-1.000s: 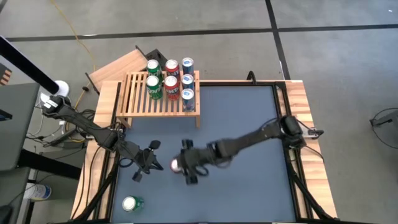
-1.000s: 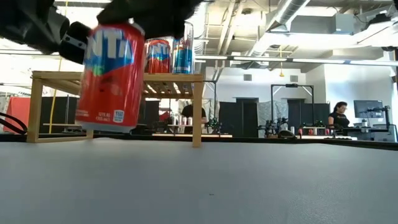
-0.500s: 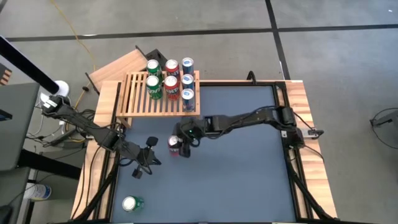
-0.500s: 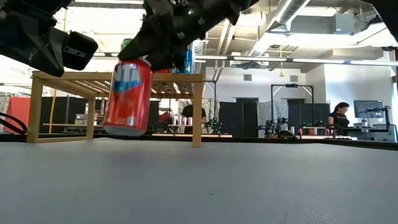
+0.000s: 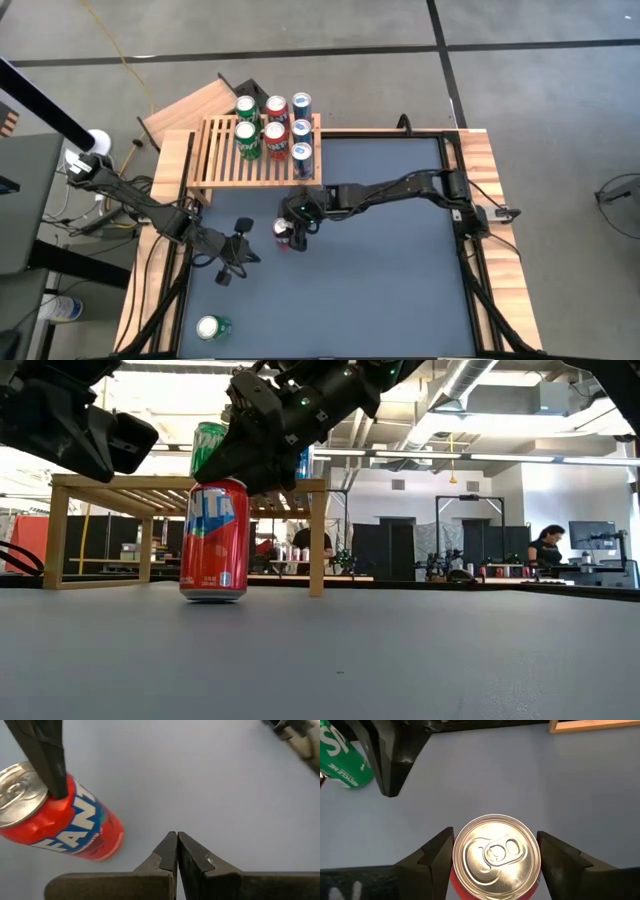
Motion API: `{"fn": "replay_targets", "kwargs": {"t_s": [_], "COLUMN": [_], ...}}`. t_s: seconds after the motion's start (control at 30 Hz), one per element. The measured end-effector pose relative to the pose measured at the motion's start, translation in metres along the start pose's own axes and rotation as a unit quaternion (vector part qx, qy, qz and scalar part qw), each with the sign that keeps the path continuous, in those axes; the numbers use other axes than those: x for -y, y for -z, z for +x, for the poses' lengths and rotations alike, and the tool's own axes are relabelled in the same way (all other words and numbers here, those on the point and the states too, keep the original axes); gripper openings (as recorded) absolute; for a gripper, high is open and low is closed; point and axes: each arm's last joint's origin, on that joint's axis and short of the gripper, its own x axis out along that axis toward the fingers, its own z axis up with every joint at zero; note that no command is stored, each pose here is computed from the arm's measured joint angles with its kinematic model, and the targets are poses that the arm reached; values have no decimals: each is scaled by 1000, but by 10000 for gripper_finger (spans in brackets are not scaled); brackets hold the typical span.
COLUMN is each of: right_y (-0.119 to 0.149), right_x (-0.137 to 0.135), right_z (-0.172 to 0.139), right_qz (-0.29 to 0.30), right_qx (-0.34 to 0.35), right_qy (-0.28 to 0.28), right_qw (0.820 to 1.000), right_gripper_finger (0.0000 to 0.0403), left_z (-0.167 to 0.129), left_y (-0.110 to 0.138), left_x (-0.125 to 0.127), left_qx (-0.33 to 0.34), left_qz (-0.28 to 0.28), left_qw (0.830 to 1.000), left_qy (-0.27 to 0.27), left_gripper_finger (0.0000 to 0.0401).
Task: Place canned beverage on shelf
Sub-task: Put the red soda can on the shelf aligned with the other red soda cans
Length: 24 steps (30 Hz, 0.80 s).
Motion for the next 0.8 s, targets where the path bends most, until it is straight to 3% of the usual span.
{"fn": "replay_targets", "kwargs": {"t_s": [0.37,0.8], "right_y": [1,-4], "right_x": [-4,-8], "right_z": [0,-1], "right_qz": [-14,-8], "right_qx": [-3,-2], "right_qy": [-21,-32], "right_qw": [1000,999], "right_gripper_finger": [255,255], "left_z": [0,0], "left_y": [-2,-2], "left_x": [2,1], "left_qx": [6,10], "left_qz": [-40,-51], "left_qw": [999,999], "left_qy": [26,10], "left_gripper_finger": [16,169]}}
